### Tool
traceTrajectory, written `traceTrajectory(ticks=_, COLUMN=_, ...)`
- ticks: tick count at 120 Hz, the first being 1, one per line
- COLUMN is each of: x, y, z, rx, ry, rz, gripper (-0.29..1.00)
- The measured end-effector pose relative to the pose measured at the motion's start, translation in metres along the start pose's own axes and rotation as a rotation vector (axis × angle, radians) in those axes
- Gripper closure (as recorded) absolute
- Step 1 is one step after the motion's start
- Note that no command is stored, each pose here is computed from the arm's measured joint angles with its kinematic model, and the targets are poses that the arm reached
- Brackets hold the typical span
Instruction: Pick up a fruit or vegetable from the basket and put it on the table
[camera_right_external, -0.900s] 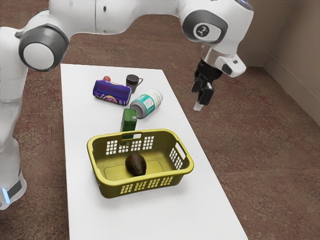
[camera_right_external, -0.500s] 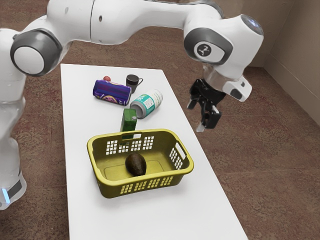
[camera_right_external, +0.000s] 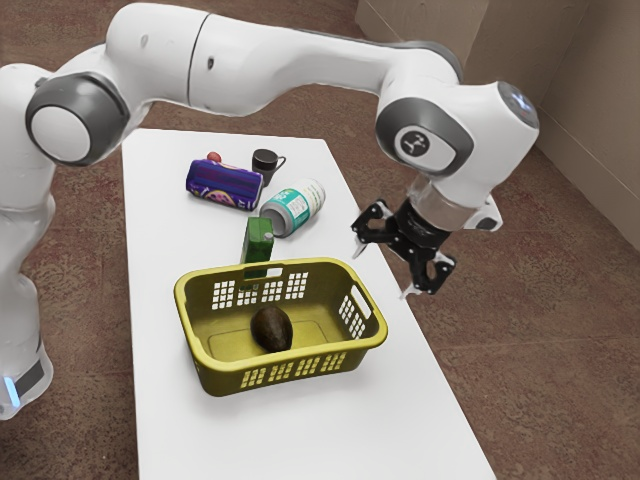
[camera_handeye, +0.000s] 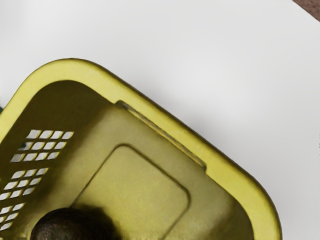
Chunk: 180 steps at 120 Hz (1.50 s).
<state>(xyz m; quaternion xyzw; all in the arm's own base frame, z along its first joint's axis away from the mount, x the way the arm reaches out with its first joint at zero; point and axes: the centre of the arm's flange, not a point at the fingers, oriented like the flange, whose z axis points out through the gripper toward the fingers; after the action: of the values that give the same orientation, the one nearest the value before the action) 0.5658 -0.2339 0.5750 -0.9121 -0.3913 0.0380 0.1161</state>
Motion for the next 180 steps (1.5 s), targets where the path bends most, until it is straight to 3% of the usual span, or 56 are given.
traceTrajectory(ticks=9, x=0.022, y=-0.019, z=0.030, rx=0.008, ry=-0.031, rz=-0.126, gripper=0.00)
traceTrajectory(ticks=17, x=0.028, y=-0.027, z=0.043, rx=-0.025, ry=-0.054, rz=-0.197, gripper=0.00)
traceTrajectory(ticks=42, x=-0.010, y=-0.022, z=0.076, rx=-0.127, ry=-0.075, rz=-0.324, gripper=0.00)
traceTrajectory(ticks=85, x=-0.004, y=-0.052, z=0.075, rx=-0.281, ry=-0.133, rz=-0.590, gripper=0.00)
traceTrajectory(ticks=99, x=-0.046, y=-0.052, z=0.053, rx=-0.313, ry=-0.124, rz=-0.572, gripper=0.00)
traceTrajectory(ticks=110, x=-0.068, y=-0.052, z=0.051, rx=-0.308, ry=-0.125, rz=-0.581, gripper=0.00)
traceTrajectory(ticks=140, x=-0.059, y=-0.096, z=0.071, rx=-0.271, ry=-0.166, rz=-0.709, gripper=0.00)
traceTrajectory(ticks=180, x=-0.052, y=-0.106, z=0.099, rx=-0.209, ry=-0.197, rz=-0.830, gripper=0.00)
